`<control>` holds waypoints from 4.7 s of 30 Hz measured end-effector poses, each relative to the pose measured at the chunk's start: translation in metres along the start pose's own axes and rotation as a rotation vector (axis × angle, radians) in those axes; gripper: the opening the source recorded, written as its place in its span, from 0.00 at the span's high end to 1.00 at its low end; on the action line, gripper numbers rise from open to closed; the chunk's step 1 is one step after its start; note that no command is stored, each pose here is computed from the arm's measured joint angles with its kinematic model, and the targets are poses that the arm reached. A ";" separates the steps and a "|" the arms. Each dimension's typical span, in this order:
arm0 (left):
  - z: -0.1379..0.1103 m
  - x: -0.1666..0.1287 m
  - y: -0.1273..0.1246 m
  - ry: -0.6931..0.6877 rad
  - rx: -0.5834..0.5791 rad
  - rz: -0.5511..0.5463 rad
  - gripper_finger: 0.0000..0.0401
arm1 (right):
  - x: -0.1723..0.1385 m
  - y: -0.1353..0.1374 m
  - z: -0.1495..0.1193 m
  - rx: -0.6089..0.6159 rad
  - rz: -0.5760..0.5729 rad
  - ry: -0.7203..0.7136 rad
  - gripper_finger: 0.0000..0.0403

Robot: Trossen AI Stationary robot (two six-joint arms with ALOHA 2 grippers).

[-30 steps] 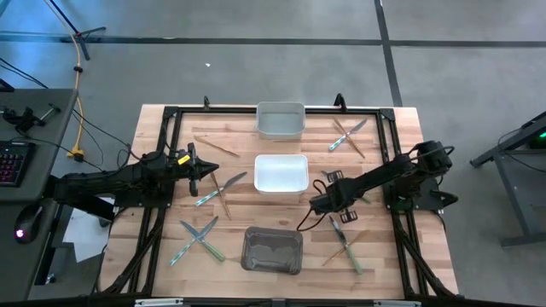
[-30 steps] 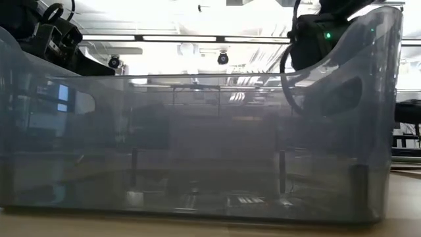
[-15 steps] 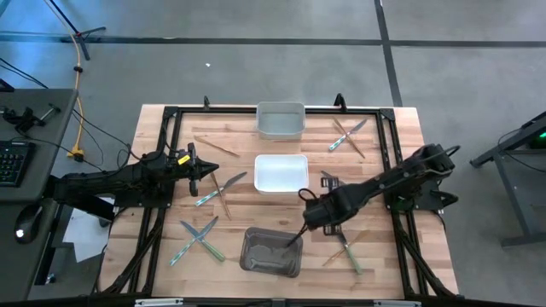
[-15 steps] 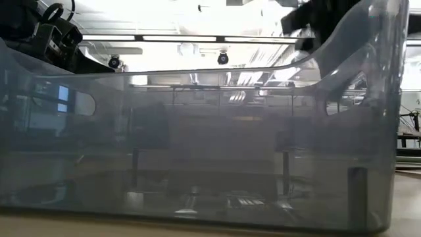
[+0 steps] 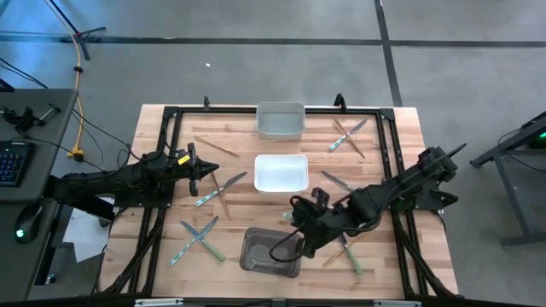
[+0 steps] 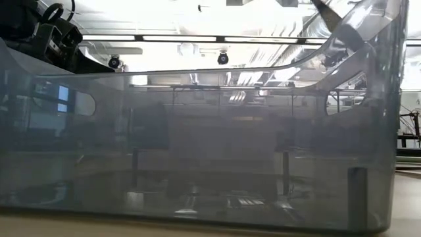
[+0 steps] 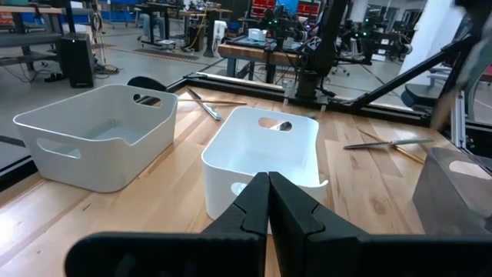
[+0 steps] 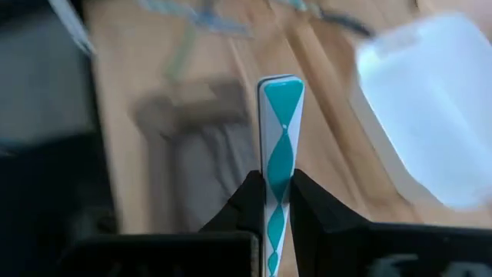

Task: Sort silverware by color (type)
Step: Put the white-blue table knife into the white bin, then adjust the black bin

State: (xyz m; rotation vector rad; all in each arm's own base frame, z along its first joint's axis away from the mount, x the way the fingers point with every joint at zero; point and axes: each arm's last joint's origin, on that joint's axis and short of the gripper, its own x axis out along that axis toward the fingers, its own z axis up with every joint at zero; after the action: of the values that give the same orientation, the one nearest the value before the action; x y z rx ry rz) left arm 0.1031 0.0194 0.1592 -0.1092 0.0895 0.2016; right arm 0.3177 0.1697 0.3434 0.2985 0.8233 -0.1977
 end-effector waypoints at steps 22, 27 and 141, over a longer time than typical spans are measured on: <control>-0.002 0.001 0.000 0.025 -0.001 0.003 1.00 | 0.082 0.007 0.027 0.174 0.119 -0.050 0.97; -0.003 0.001 0.000 0.032 -0.001 0.004 1.00 | 0.072 -0.007 0.043 0.109 0.147 -0.088 0.97; -0.013 0.009 -0.001 0.167 -0.092 -0.051 1.00 | 0.145 0.000 -0.053 -0.218 -0.260 0.390 1.00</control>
State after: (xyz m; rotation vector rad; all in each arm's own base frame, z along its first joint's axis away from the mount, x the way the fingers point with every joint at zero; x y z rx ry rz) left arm 0.1113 0.0187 0.1453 -0.2200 0.2438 0.1454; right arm 0.3779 0.1794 0.2014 0.0210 1.2610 -0.2957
